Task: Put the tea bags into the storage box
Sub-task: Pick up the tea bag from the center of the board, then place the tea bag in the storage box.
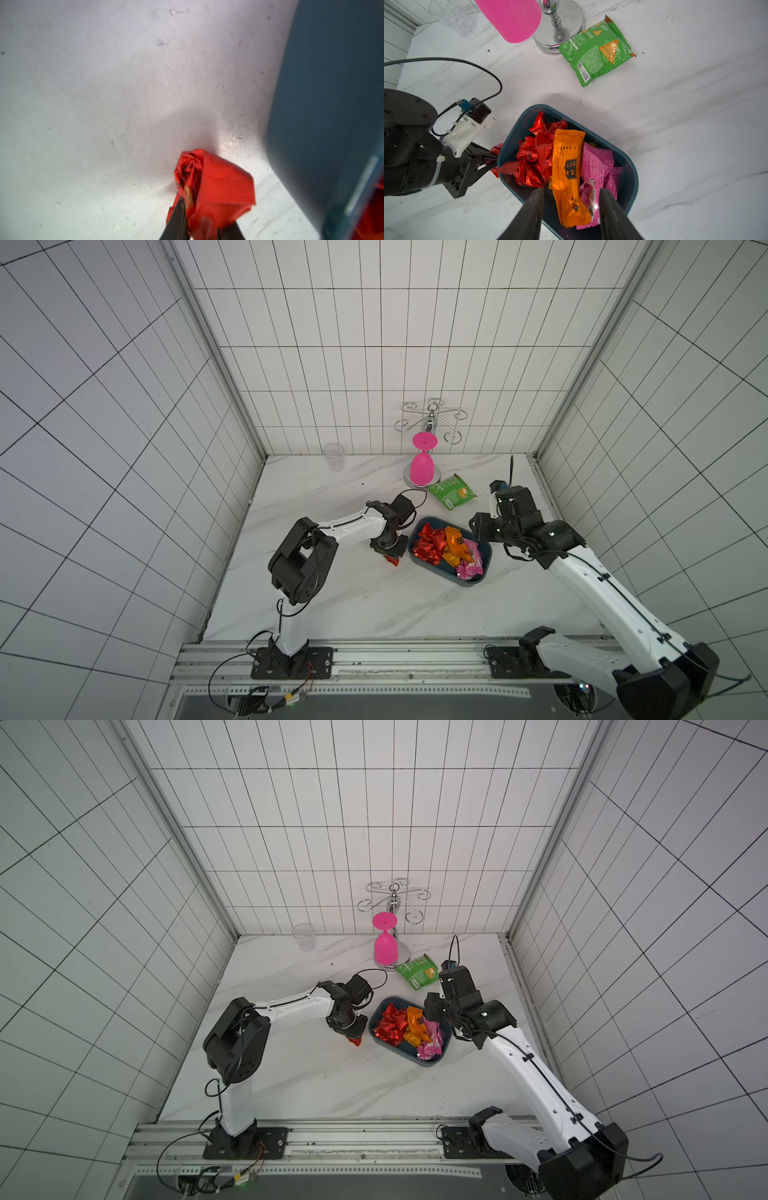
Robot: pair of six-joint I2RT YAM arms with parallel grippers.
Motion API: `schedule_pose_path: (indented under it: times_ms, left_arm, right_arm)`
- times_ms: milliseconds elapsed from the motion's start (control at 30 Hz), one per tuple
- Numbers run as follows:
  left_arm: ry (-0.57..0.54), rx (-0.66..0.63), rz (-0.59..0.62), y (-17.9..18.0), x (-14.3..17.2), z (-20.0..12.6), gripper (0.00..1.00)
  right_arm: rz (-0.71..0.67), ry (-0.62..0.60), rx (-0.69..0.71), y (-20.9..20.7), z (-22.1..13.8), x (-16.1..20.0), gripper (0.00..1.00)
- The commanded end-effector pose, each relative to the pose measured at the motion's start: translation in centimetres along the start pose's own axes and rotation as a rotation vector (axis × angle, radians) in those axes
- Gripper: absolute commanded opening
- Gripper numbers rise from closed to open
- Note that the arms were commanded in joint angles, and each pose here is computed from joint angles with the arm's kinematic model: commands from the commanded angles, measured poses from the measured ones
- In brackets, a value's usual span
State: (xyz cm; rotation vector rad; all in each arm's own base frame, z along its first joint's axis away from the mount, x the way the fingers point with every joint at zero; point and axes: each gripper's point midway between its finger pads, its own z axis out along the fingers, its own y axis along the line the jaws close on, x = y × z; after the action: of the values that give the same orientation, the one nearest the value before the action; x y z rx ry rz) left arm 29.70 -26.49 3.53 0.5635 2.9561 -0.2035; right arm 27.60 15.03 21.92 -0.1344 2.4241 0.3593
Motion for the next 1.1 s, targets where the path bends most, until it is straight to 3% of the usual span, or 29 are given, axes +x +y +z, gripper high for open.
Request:
schedule_pose_path:
  times_ms: [0, 233, 467, 767, 1067]
  left_arm:
    - [-0.054, -0.036, -0.019, 0.6, -0.8, -1.4, 0.20]
    - [-0.135, -0.005, -0.050, -0.1, -1.9, -7.1, 0.20]
    - [-0.200, 0.185, -0.036, -4.1, -4.6, -11.8, 0.23]
    - [-0.149, 0.339, -0.010, -8.8, -8.0, -10.5, 0.25]
    - [-0.060, 0.326, 0.017, -10.5, -7.4, -6.0, 0.26]
  right_arm:
    - [-0.005, 0.058, 0.028, -0.9, 1.4, 1.7, 0.47]
    - [0.058, 0.030, 0.063, -2.1, 2.5, 2.1, 0.47]
    - [0.102, 0.029, 0.098, -3.7, 2.8, 3.2, 0.47]
    - [0.128, 0.017, 0.134, -5.5, 1.9, 4.3, 0.48]
    - [0.140, 0.002, 0.170, -7.1, 0.7, 4.7, 0.49]
